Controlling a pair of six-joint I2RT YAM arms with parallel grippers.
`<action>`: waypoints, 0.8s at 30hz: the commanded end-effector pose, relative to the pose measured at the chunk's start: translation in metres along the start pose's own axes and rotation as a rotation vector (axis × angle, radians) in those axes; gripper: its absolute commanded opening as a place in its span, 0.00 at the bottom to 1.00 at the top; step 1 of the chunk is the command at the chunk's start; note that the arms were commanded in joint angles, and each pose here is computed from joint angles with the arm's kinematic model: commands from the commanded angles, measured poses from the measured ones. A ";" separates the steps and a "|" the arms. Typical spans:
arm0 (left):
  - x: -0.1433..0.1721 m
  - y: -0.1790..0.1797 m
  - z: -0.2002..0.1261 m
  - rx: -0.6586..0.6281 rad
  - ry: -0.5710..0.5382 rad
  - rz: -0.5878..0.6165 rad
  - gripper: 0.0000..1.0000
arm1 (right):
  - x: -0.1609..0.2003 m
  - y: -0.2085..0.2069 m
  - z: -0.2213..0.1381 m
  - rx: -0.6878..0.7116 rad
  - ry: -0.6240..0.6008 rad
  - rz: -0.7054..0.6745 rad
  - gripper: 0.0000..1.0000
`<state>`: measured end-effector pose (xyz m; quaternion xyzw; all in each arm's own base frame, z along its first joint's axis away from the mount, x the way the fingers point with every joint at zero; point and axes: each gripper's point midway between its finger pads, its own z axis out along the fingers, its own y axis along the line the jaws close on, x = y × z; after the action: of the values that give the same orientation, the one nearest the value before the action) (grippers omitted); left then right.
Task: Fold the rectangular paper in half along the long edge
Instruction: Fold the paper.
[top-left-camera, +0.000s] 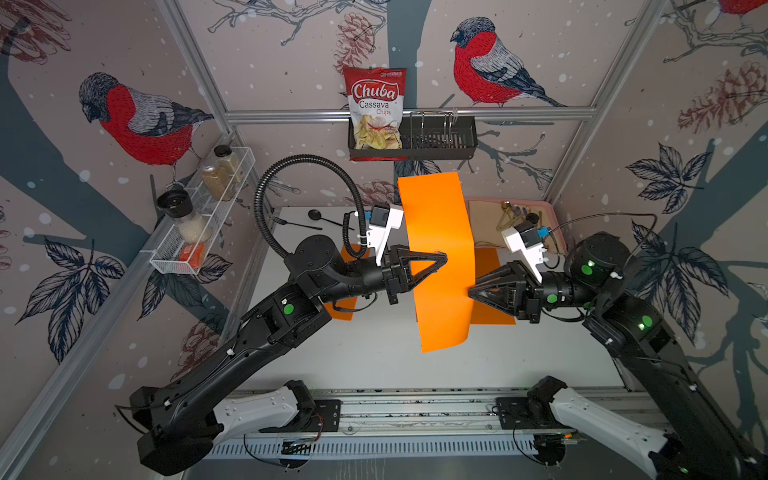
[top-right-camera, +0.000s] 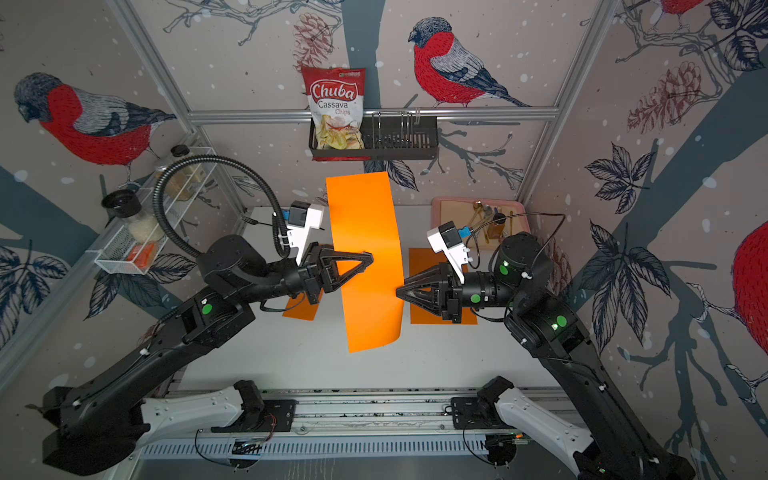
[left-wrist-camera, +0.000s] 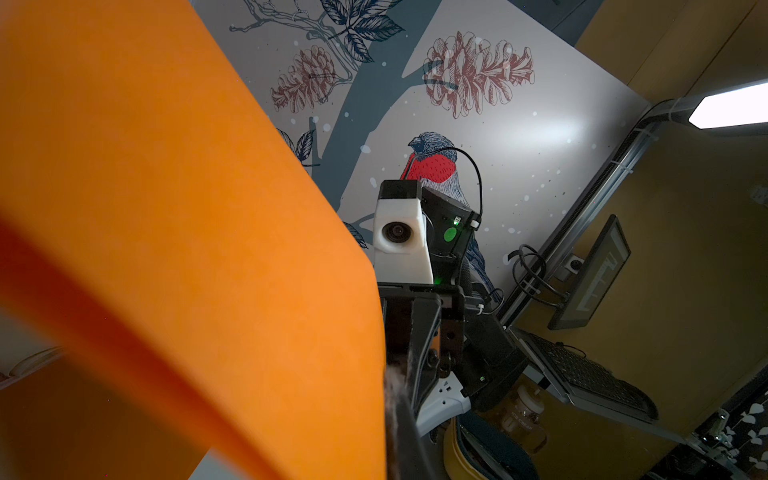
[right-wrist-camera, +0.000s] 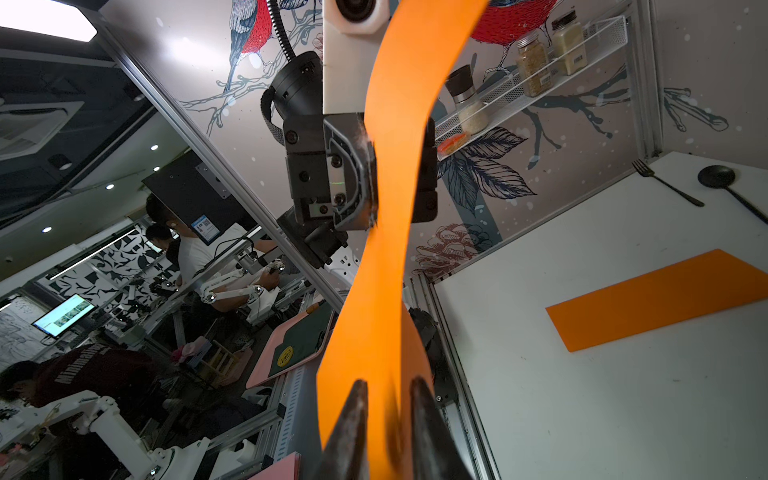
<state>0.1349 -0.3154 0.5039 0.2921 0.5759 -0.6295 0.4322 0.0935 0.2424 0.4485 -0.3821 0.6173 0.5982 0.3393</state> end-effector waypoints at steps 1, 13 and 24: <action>-0.007 -0.004 -0.001 0.006 -0.021 0.034 0.00 | 0.002 0.002 -0.001 0.000 0.008 -0.016 0.05; -0.009 -0.004 0.000 0.002 -0.020 0.038 0.00 | 0.009 -0.001 -0.003 0.035 0.017 -0.006 0.25; -0.011 -0.003 0.000 -0.014 -0.017 0.049 0.00 | 0.017 0.002 -0.003 0.018 0.036 -0.003 0.01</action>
<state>0.1374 -0.3143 0.5091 0.2933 0.5769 -0.6202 0.4432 0.0867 0.2389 0.4348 -0.3852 0.6327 0.5831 0.3337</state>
